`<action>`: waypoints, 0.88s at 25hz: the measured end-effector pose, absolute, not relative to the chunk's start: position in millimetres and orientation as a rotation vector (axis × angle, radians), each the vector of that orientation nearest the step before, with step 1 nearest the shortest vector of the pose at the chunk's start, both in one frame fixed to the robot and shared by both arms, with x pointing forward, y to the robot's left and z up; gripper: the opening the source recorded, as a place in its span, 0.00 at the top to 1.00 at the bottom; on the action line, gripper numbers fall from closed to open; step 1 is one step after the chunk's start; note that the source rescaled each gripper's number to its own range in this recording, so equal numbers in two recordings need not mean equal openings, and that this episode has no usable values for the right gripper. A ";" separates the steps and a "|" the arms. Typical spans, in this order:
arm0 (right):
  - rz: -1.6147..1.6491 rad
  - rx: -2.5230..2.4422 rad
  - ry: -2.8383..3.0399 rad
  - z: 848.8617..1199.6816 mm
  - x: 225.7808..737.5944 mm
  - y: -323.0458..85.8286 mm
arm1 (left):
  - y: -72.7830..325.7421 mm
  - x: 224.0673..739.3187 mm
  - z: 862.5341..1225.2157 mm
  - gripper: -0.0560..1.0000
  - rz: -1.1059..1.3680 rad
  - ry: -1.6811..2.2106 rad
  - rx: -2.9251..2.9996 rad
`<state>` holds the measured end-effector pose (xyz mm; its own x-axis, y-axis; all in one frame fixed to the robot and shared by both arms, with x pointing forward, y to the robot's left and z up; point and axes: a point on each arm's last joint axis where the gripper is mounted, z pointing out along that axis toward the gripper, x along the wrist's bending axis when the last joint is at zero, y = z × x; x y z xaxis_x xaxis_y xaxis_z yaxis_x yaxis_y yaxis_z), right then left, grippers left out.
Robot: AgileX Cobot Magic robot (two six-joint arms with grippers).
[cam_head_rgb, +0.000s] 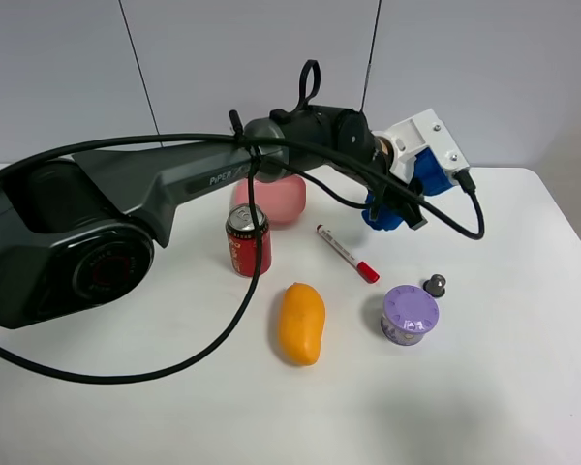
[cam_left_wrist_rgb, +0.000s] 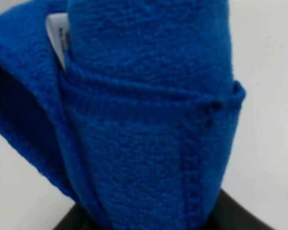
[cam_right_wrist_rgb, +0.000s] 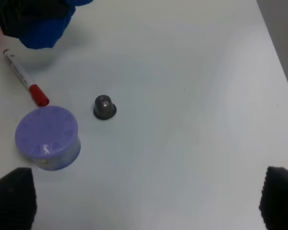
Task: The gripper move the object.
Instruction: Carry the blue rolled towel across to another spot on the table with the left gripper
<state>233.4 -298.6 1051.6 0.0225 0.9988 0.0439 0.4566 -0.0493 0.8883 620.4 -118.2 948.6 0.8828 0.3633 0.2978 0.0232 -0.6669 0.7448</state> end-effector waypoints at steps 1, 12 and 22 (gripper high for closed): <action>0.973 1.594 1.518 1051.6 233.4 -298.6 | -118.9 621.2 945.5 0.95 0.550 0.284 2.242; 0.974 1.594 1.517 1051.7 233.5 -298.6 | -122.5 626.4 902.1 0.95 0.549 0.312 2.254; 0.975 1.593 1.516 1051.8 233.5 -298.6 | -122.6 626.8 879.7 0.95 0.534 0.321 2.282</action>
<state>233.5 -298.6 1051.8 0.0224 0.9988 0.0439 0.4544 -0.0493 0.8894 626.8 -122.6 879.7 0.8810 0.3823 0.2786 0.0660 -0.6825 0.7279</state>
